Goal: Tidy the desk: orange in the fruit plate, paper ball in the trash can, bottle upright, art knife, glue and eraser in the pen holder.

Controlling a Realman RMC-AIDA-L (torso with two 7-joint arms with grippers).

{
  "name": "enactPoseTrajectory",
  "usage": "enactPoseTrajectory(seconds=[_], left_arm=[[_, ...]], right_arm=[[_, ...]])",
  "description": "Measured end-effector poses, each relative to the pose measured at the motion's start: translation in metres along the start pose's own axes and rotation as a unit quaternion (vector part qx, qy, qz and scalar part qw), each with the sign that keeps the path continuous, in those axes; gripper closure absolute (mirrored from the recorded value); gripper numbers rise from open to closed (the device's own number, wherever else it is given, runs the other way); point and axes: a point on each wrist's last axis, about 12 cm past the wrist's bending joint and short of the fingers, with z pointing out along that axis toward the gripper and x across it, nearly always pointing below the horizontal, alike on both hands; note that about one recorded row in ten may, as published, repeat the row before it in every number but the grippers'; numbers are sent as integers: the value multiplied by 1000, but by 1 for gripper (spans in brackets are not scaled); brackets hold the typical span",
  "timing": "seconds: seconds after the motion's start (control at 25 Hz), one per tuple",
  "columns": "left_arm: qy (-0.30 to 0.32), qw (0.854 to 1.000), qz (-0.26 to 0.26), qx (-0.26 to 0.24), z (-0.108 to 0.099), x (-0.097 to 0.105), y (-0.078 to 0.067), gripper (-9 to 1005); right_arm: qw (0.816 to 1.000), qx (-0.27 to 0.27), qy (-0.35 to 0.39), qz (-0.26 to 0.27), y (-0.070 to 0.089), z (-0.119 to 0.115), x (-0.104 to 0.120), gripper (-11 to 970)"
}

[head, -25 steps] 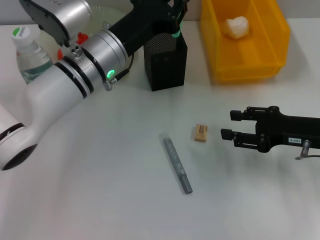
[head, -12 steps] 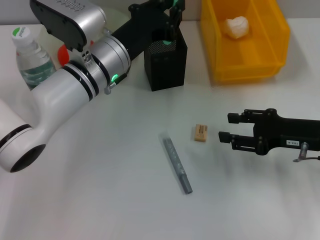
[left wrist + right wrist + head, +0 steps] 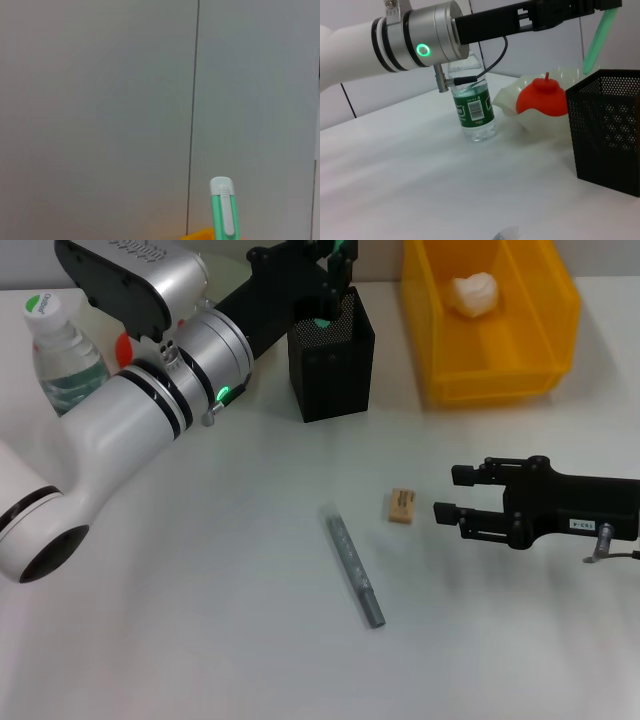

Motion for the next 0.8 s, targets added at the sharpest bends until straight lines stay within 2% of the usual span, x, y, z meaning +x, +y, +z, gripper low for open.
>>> enactPoseTrajectory(seconds=[0.8], left_arm=[[9, 1000, 3, -6, -1, 3, 4, 705]], right_arm=[[1000, -2, -2, -1, -1, 4, -3, 341]])
